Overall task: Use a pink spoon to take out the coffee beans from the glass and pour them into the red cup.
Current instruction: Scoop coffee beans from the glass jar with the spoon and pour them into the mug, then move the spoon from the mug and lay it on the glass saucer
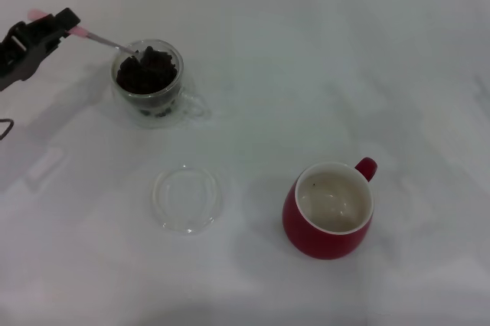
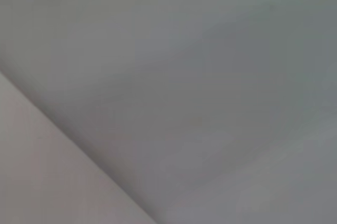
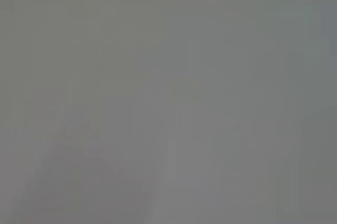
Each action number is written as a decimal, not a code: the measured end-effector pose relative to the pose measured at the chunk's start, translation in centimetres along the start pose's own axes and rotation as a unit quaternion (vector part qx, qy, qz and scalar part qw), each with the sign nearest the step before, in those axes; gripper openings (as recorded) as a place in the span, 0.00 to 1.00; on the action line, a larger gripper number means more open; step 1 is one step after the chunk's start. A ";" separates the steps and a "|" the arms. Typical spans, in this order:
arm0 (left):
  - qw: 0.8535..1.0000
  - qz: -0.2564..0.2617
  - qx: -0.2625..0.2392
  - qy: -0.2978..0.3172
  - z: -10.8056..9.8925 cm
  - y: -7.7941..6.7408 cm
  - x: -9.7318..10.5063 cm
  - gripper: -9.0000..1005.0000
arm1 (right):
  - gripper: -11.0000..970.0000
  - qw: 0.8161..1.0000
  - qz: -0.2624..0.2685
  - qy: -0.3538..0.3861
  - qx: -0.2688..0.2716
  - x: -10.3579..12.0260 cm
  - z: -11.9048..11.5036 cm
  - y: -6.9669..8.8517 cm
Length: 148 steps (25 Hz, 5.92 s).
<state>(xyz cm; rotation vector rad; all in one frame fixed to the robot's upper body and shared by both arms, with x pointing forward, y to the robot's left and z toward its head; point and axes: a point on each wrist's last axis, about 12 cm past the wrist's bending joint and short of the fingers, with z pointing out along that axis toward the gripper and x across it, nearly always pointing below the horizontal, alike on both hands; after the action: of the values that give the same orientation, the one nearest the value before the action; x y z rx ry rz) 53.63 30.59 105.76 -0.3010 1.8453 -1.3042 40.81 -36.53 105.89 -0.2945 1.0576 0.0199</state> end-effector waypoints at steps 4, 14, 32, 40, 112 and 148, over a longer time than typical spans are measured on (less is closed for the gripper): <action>1.000 0.010 0.020 0.015 0.7 -0.6 0.1 0.13 | 0.78 1.000 0.000 -0.003 -0.002 0.0 0.3 0.0; 0.992 0.031 0.082 0.093 3.6 -3.0 1.1 0.13 | 0.78 1.000 0.004 -0.004 -0.003 0.2 0.7 0.3; 0.954 0.054 0.163 0.245 8.3 -7.1 3.8 0.13 | 0.78 1.000 0.008 -0.001 -0.003 0.6 1.5 0.6; 0.933 0.098 0.175 0.299 9.8 -8.3 4.8 0.13 | 0.78 1.000 0.013 0.002 -0.001 0.7 1.5 0.6; 0.961 0.180 0.063 0.200 -0.5 -1.7 4.5 0.17 | 0.78 0.998 0.059 0.001 0.008 -0.2 -0.8 0.5; 0.966 0.138 0.015 0.217 -0.1 0.0 6.1 0.43 | 0.78 0.998 0.055 0.006 0.006 0.4 0.8 -0.6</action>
<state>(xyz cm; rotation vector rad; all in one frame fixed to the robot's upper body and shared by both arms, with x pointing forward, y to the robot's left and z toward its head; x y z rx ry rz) 49.79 26.96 102.78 0.2747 2.1327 -1.2675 41.74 -36.95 106.07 -0.2253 1.0847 0.1107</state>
